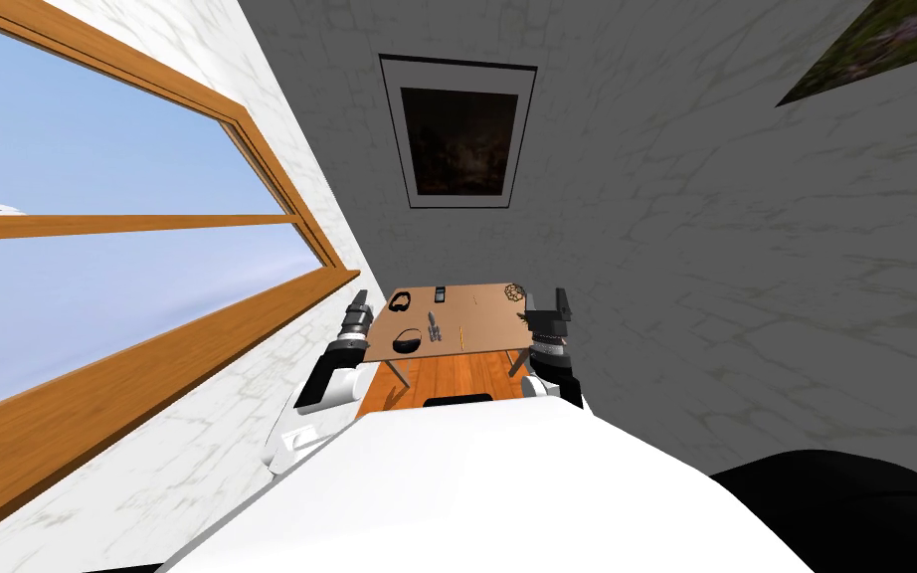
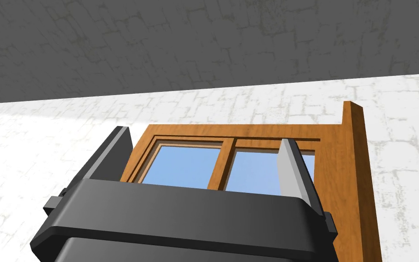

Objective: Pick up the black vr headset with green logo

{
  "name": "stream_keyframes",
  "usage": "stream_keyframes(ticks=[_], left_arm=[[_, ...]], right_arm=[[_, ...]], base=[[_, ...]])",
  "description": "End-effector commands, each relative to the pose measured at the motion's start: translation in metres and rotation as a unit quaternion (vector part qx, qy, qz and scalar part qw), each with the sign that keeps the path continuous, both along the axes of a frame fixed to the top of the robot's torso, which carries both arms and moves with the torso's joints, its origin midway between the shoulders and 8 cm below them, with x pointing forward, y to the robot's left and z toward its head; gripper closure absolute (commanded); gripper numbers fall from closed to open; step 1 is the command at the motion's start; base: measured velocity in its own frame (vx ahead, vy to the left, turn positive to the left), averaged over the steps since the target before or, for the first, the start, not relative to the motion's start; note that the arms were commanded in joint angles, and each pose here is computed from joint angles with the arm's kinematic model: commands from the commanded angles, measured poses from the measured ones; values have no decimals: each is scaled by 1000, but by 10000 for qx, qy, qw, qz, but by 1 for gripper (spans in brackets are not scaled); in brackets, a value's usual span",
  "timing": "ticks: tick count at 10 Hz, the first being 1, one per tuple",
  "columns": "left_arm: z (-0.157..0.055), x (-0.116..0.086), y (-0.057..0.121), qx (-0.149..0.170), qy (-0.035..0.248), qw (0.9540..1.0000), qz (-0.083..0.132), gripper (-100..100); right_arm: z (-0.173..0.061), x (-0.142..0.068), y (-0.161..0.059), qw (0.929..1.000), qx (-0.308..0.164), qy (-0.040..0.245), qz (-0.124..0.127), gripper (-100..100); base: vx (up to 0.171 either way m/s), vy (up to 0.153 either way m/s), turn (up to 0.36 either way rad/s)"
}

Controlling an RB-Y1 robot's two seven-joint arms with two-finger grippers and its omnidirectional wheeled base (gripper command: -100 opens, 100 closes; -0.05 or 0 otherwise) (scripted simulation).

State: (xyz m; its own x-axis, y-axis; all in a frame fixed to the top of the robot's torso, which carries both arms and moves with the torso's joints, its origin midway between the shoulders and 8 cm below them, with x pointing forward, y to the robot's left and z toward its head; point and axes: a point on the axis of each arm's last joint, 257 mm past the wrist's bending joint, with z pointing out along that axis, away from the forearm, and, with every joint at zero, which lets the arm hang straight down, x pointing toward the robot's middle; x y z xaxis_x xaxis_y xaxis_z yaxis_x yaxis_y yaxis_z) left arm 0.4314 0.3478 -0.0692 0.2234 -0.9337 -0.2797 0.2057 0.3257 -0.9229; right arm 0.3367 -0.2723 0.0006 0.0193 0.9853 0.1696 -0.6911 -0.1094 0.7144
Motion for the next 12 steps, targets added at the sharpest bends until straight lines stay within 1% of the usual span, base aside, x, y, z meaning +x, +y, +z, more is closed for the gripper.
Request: stream_keyframes(ticks=[1, 2, 3, 4, 5, 6, 7, 8, 9, 10, 11, 12], left_arm=[[-9, 3, 4, -39, 155, 9999, 35, -100], [-23, 7, 11, -107, 377, 9992, 96, -100], [-24, 8, 11, -114, 411, 9990, 100, -100], [-38, 12, 18, -190, 635, 9977, 161, -100], [-40, 12, 18, -198, 675, 9974, 165, -100], [-52, 16, 25, -269, 850, 9958, 220, -100], [-57, 16, 25, -288, 946, 9948, 229, -100], [-71, 19, 32, -368, 1139, 9924, 285, -100], [-75, 19, 32, -385, 1224, 9913, 293, -100], [-90, 22, 38, -474, 1448, 9877, 350, -100], [-94, 21, 38, -486, 1506, 9868, 356, -100], [-110, 23, 44, -583, 1741, 9821, 414, -100]], right_arm=[[0, 0, 0, 10000, 0, 0, 0, 0], [0, 0, 0, 10000, 0, 0, 0, 0], [0, 0, 0, 10000, 0, 0, 0, 0], [0, 0, 0, 10000, 0, 0, 0, 0], [0, 0, 0, 10000, 0, 0, 0, 0], [0, 0, 0, 10000, 0, 0, 0, 0], [0, 0, 0, 10000, 0, 0, 0, 0], [0, 0, 0, 10000, 0, 0, 0, 0], [0, 0, 0, 10000, 0, 0, 0, 0], [0, 0, 0, 10000, 0, 0, 0, 0], [0, 0, 0, 10000, 0, 0, 0, 0], [0, 0, 0, 10000, 0, 0, 0, 0]], base=[[15, -24, 20], [17, -21, 38], [14, -18, 17], [16, -24, 28], [13, -23, 14], [19, -24, 21], [17, -20, 13], [16, -21, 14], [12, -18, 11], [16, -22, 13], [12, -18, 9], [13, -19, 4]])
